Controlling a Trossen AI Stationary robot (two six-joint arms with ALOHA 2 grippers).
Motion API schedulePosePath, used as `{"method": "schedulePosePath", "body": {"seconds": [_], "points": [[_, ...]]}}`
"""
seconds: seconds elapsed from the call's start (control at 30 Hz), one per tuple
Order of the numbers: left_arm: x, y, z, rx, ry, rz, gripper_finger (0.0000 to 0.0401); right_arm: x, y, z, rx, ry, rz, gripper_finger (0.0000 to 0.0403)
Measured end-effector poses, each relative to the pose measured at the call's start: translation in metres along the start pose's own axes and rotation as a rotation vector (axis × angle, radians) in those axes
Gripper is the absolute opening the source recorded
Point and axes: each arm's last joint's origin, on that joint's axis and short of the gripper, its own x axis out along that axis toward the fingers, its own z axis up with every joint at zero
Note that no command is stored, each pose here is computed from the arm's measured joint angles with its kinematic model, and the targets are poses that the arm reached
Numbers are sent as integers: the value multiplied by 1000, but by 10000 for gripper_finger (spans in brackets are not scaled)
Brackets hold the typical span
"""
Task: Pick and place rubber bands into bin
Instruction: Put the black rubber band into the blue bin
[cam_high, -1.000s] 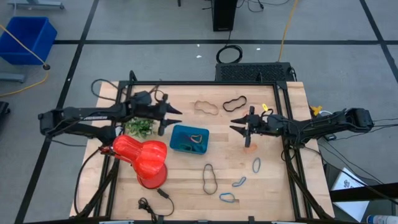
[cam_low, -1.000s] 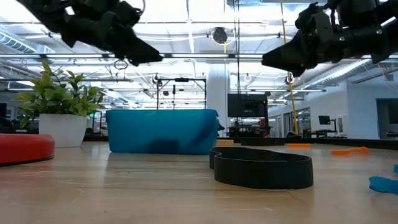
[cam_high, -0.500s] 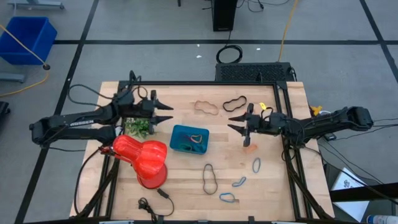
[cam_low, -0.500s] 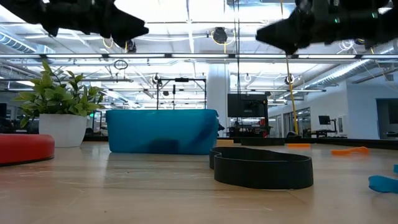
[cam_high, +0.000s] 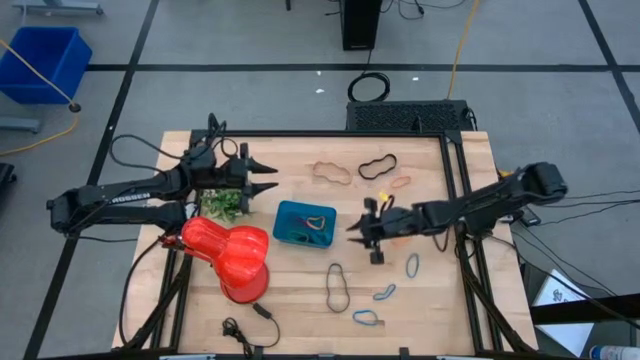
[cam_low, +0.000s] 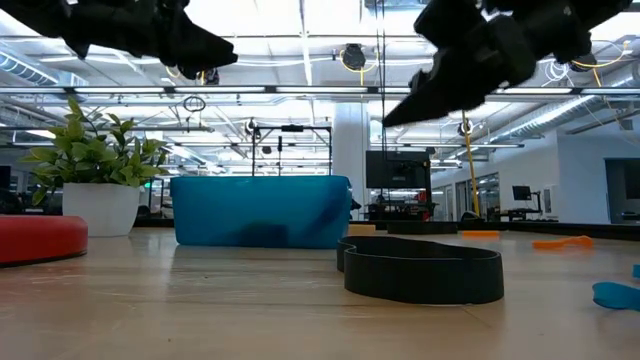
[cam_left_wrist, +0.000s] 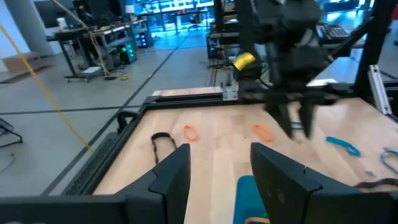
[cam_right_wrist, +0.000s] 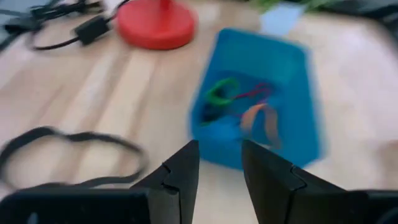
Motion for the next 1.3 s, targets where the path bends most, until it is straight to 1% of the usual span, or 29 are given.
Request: {"method": "schedulePosePath", "body": {"seconds": [0.1, 0.23, 0.33, 0.53, 0.7, 0.87, 1.1, 1.3], "points": [[0, 1, 0, 0, 2, 19, 175, 14, 11, -8, 32, 13, 51, 114], [0, 1, 0, 1, 2, 19, 175, 29, 23, -16, 29, 5, 79, 114], [0, 1, 0, 1, 1, 19, 175, 39, 27, -23, 48, 13, 86, 114], [0, 1, 0, 1, 2, 20, 175, 53, 30, -39, 138, 92, 79, 114], [0, 1, 0, 1, 6, 19, 175, 68, 37, -31, 131, 149, 131, 114], [0, 0, -2, 0, 18, 17, 175, 80, 41, -27, 109, 280, 125, 114], [0, 0, -2, -1, 23, 17, 175, 82, 41, -27, 143, 298, 118, 114], [0, 0, -2, 0, 23, 17, 175, 82, 43, -27, 161, 300, 143, 114]]}}
